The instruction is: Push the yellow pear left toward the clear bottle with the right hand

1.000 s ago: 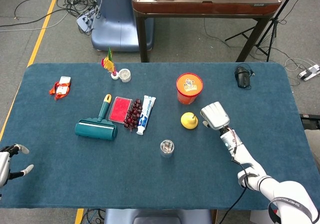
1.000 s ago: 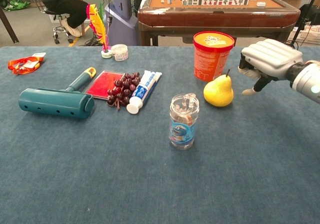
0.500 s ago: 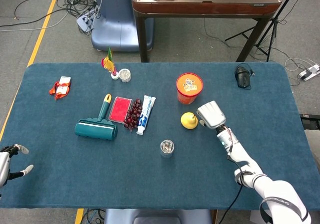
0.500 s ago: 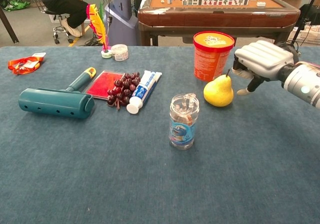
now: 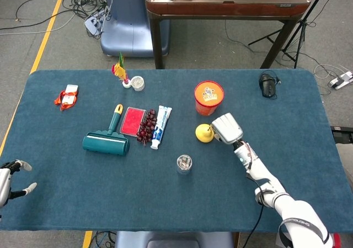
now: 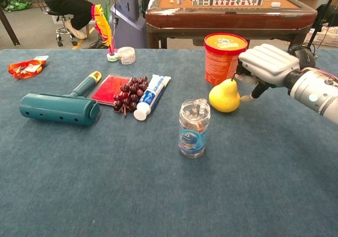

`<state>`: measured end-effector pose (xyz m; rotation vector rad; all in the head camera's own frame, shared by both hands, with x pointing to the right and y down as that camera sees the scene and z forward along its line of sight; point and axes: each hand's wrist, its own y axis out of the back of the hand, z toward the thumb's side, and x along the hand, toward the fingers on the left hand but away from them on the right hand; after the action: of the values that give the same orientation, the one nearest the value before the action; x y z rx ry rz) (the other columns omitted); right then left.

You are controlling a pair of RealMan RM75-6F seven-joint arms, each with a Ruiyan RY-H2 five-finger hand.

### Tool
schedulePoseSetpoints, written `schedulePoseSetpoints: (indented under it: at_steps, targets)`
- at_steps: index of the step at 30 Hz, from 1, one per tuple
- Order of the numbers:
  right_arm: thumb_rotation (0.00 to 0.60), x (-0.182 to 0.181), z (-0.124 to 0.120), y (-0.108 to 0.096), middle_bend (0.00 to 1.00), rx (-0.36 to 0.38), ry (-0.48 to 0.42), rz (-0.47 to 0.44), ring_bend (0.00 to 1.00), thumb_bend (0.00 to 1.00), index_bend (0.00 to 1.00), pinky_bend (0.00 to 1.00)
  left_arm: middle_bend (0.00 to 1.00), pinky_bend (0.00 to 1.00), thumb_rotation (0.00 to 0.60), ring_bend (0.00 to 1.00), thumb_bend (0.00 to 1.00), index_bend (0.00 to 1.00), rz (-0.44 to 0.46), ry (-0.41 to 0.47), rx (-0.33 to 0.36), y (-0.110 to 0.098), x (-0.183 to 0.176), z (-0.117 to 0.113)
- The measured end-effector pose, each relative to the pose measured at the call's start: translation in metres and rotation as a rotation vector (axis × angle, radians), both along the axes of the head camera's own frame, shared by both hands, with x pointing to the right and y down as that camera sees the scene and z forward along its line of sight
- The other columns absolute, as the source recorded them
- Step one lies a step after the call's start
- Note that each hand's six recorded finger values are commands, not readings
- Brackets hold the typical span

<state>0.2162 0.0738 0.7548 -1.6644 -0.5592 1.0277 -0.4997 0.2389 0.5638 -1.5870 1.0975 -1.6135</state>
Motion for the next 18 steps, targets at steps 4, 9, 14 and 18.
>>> schedulePoseSetpoints:
  at_steps: [4, 9, 14, 18]
  targets:
    - [0.600, -0.009, 0.000, 0.002, 1.00, 0.003, -0.016, -0.018, 1.00, 0.00, 1.00, 1.00, 0.45, 0.59, 0.600, 0.43, 0.09, 0.49, 0.000, 0.001, 0.000, 0.000, 0.000, 0.000]
    - [0.600, -0.021, 0.000, 0.003, 1.00, 0.004, -0.030, -0.039, 1.00, 0.00, 1.00, 1.00, 0.45, 0.59, 0.600, 0.43, 0.09, 0.49, -0.003, 0.003, 0.001, 0.000, -0.001, -0.001]
    - [0.600, -0.032, 0.001, 0.005, 1.00, 0.001, -0.046, -0.051, 1.00, 0.00, 1.00, 1.00, 0.45, 0.59, 0.600, 0.43, 0.09, 0.49, -0.006, 0.005, 0.002, 0.000, -0.001, -0.002]
    - [0.600, -0.041, 0.001, 0.008, 1.00, -0.003, -0.061, -0.060, 1.00, 0.00, 1.00, 1.00, 0.45, 0.59, 0.600, 0.43, 0.09, 0.49, -0.006, 0.006, 0.001, 0.000, -0.002, -0.002]
